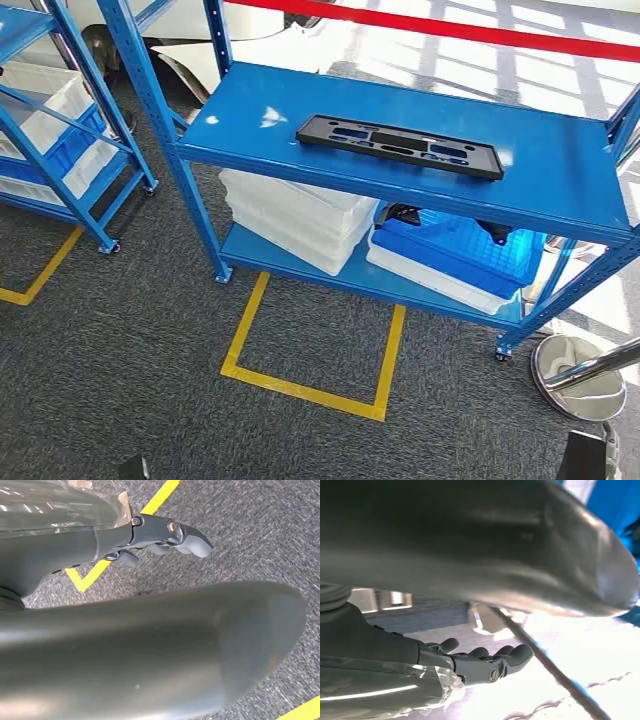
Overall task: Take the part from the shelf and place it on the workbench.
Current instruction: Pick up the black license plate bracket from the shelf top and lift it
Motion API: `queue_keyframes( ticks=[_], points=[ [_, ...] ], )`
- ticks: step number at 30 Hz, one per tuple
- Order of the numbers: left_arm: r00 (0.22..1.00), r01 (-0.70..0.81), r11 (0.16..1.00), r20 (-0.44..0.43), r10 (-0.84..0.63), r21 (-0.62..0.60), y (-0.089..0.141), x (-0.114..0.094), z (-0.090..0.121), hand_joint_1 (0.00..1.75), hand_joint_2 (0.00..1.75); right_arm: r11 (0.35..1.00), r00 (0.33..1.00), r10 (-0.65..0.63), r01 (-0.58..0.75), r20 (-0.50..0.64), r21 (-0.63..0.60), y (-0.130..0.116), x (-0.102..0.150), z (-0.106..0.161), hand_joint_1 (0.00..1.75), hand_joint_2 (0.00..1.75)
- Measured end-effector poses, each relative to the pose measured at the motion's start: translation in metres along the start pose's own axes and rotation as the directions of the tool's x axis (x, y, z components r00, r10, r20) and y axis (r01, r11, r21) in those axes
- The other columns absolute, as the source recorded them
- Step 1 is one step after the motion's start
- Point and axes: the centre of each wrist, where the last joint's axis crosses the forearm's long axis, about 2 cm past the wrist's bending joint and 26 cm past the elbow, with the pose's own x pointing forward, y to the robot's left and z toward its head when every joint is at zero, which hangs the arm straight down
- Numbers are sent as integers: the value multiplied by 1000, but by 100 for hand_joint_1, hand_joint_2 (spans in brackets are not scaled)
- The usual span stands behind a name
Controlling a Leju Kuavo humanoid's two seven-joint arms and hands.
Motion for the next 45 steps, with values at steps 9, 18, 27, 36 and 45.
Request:
queue_keyframes(
  ticks=[9,18,27,36,45],
  points=[
    [1000,-29,1000,5,29,-8,-10,5,0,0,0,983,953,-64,8,297,186,35,60,-14,0,0],
    [999,-45,999,9,45,-22,-20,10,0,0,0,913,843,-170,-60,510,404,77,118,-16,0,0],
    [998,-55,997,13,55,-47,-27,14,1,0,0,795,704,-284,-207,650,571,120,170,0,0,0],
    [998,-62,996,28,64,-70,-31,16,1,0,0,691,555,-382,-359,739,628,146,204,37,0,0],
    [997,-66,994,42,70,-87,-33,14,2,0,0,654,436,-461,-422,773,628,154,220,86,0,0]
  ],
)
